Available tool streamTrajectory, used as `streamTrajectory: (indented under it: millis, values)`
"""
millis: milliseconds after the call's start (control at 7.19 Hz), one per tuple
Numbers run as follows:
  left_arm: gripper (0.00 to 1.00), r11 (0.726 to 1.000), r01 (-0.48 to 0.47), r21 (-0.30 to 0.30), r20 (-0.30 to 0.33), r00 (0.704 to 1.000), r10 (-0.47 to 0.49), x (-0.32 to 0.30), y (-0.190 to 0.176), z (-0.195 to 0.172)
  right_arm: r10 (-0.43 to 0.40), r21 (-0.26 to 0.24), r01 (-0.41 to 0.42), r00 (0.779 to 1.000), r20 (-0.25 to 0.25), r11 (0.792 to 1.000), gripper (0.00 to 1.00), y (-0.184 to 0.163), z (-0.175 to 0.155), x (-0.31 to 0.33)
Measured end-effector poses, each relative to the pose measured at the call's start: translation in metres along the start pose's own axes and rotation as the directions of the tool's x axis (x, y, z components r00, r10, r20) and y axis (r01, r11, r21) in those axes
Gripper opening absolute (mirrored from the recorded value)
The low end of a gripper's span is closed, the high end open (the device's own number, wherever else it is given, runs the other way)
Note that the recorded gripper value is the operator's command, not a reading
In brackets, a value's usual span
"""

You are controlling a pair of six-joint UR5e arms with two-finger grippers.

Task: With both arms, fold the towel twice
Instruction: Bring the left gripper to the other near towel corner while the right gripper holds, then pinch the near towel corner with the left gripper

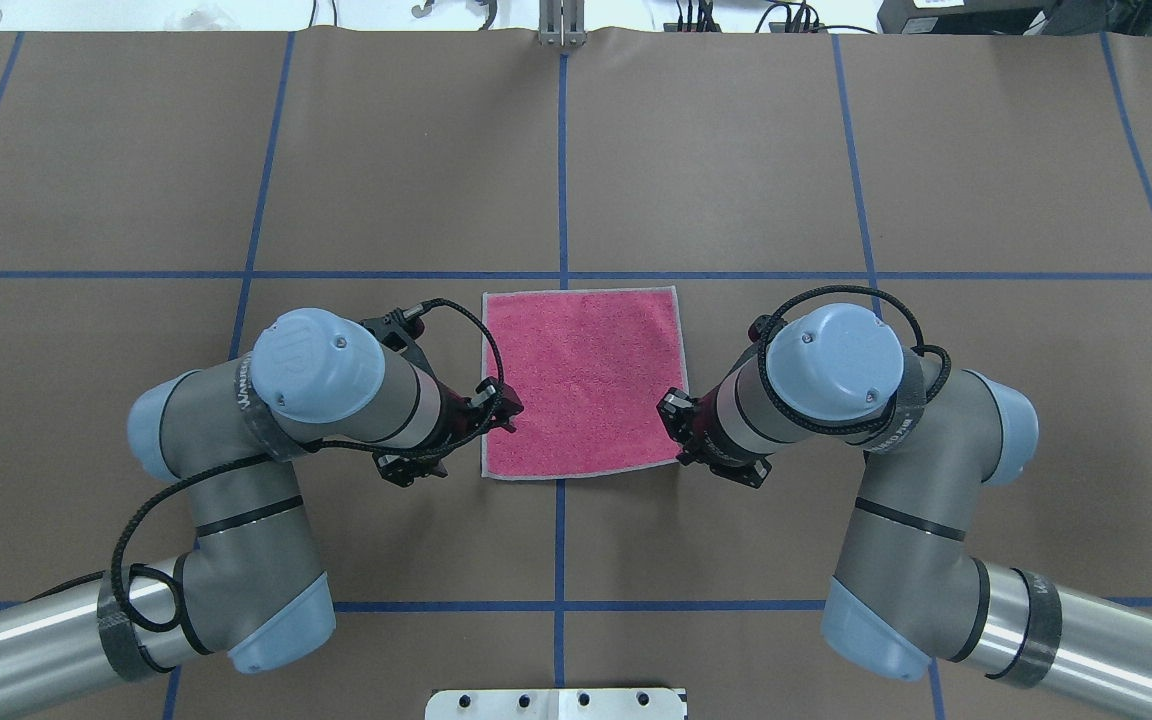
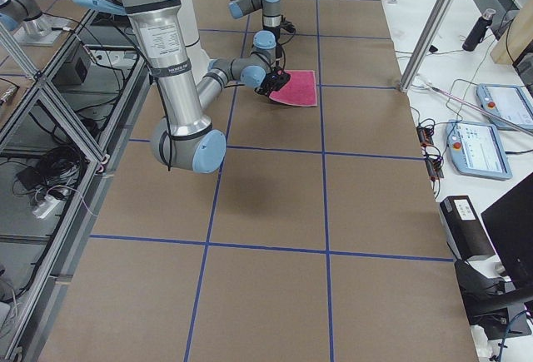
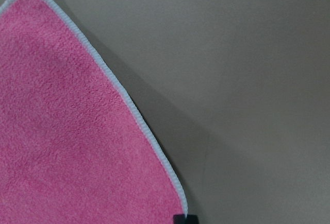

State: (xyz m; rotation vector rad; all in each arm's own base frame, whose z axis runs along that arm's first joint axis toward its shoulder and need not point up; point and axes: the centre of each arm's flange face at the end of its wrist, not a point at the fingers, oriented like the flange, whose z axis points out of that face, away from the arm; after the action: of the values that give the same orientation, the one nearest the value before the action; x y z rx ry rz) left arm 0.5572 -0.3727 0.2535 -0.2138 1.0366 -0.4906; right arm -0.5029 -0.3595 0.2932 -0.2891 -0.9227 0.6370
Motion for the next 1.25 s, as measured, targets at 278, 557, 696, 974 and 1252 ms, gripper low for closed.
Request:
streamTrajectory:
  millis: [278,557,696,974,1252]
  values:
    - [0.82,1.000,-0.003,-0.005,0.011,1.000,0.003,0.004,0.008,0.011,-0.001,-0.001,0.001,1.000,0.001,1.000,0.00,0.000,0.000,0.000]
    - [0.70,1.000,-0.006,-0.011,0.018,1.000,0.007,0.002,0.014,0.016,-0.003,-0.003,0.003,1.000,0.004,1.000,0.00,0.001,-0.001,0.000]
    - [0.61,1.000,-0.007,-0.012,0.022,1.000,0.007,0.002,0.015,0.018,-0.003,-0.004,0.003,1.000,0.004,1.000,0.00,0.001,-0.001,-0.001]
    - [0.49,1.000,-0.006,-0.012,0.027,1.000,0.006,0.000,0.015,0.020,-0.004,-0.004,0.004,1.000,0.005,1.000,0.00,0.001,-0.001,-0.001]
    - [0.26,1.000,-0.006,-0.014,0.031,1.000,0.007,-0.001,0.017,0.022,-0.004,-0.004,0.004,1.000,0.005,1.000,0.00,0.002,-0.001,-0.001]
